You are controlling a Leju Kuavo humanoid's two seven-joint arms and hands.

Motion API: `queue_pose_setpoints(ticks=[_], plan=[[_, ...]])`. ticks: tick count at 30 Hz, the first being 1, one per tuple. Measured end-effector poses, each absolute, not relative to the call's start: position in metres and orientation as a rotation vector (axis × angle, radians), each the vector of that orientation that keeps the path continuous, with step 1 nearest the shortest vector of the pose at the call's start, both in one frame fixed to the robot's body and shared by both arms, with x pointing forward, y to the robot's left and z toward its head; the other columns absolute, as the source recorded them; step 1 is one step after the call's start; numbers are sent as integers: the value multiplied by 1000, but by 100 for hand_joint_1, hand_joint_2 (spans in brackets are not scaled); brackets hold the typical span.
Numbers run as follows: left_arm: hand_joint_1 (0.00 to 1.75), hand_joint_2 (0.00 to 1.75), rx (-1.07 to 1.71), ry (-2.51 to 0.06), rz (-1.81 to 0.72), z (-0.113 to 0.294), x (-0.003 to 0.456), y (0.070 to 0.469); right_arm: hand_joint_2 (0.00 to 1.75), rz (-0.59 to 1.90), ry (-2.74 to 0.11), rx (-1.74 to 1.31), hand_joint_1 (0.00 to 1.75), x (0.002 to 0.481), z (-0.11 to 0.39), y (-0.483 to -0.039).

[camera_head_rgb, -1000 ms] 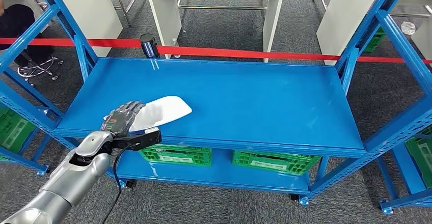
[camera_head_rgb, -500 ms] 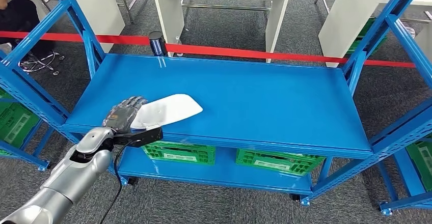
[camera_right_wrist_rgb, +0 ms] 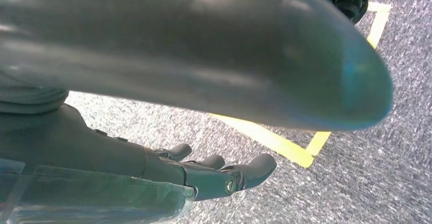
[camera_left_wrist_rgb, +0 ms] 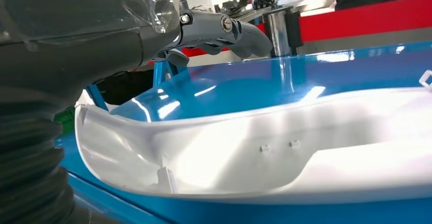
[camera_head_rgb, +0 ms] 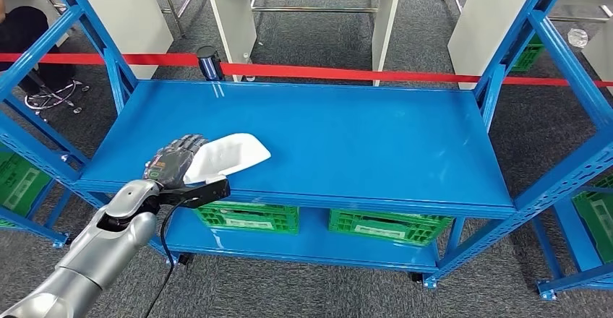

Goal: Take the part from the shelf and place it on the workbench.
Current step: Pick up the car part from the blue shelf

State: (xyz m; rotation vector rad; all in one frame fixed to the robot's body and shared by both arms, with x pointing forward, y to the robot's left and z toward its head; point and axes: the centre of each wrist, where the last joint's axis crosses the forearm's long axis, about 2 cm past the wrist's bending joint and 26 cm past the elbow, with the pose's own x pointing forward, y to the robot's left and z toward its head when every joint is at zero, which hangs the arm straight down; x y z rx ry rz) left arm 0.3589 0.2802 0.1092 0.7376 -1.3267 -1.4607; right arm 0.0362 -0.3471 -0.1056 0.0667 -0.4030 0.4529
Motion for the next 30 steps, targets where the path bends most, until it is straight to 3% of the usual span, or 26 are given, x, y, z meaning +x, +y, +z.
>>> queue_pose_setpoints(ticks=[1, 3, 30], plan=[[169, 175, 740, -1327, -1460, 110, 360, 281, 0, 452, -404, 68, 0, 37, -106, -346], [175, 175, 740, -1323, -1462, 111, 361, 283, 0, 451, -407, 72, 0, 37, -106, -345], [163, 175, 735, -1284, -1485, 103, 359, 298, 0, 456, -452, 68, 0, 40, -105, -346]])
